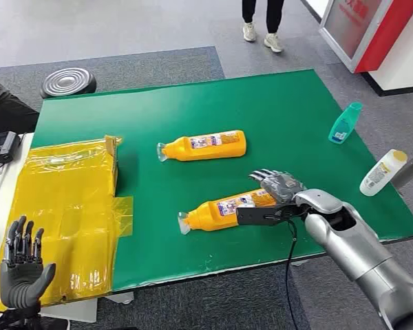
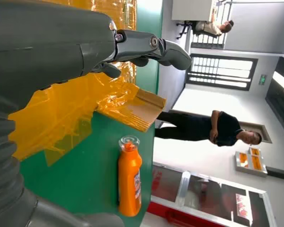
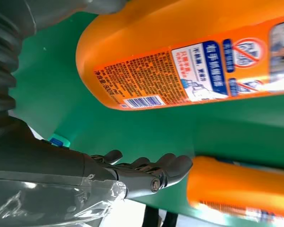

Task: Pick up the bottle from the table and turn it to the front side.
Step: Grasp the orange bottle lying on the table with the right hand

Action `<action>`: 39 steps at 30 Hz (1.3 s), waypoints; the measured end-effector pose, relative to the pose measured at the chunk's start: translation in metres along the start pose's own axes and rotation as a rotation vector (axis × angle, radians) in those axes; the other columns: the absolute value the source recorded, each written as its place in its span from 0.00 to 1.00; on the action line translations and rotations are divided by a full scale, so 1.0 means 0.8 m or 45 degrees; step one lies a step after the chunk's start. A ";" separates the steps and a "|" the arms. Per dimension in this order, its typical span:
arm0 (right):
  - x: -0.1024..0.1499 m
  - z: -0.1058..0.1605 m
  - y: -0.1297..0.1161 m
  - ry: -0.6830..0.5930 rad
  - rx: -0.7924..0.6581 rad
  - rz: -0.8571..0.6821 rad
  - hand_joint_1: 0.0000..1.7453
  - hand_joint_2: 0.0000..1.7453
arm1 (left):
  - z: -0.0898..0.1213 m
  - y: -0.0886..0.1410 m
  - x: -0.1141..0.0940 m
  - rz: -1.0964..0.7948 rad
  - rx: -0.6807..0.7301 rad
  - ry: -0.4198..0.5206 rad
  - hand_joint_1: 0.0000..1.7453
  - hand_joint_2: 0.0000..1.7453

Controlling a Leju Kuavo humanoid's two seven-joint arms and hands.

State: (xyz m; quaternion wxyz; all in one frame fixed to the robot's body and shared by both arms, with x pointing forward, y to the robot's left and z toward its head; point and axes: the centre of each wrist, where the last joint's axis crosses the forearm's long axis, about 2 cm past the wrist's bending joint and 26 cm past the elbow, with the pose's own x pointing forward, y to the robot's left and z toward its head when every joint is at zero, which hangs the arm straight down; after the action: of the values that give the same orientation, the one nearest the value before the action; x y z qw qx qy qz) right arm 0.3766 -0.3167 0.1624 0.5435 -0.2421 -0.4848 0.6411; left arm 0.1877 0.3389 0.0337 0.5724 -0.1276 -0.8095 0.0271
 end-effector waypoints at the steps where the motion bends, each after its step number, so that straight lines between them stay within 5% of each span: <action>1: 0.000 -0.001 0.000 0.002 0.006 0.001 0.00 1.00 | 0.000 0.000 0.000 0.001 -0.001 0.001 0.00 1.00; 15: -0.005 -0.021 0.001 0.035 0.162 0.046 0.03 1.00 | -0.007 -0.004 -0.007 0.028 -0.024 0.011 0.00 1.00; 19: -0.006 -0.025 0.006 0.033 0.210 0.027 1.00 1.00 | -0.011 -0.006 -0.008 0.034 -0.033 0.010 0.00 1.00; 39: -0.006 -0.030 0.013 0.009 0.212 -0.009 1.00 1.00 | -0.012 -0.004 -0.013 0.038 -0.031 0.028 0.00 1.00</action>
State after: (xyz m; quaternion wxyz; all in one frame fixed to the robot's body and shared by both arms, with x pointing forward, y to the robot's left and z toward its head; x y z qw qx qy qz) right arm 0.3936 -0.3120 0.1423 0.5658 -0.1964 -0.4288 0.6764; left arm 0.1991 0.3321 0.0281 0.5791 -0.1470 -0.8015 0.0246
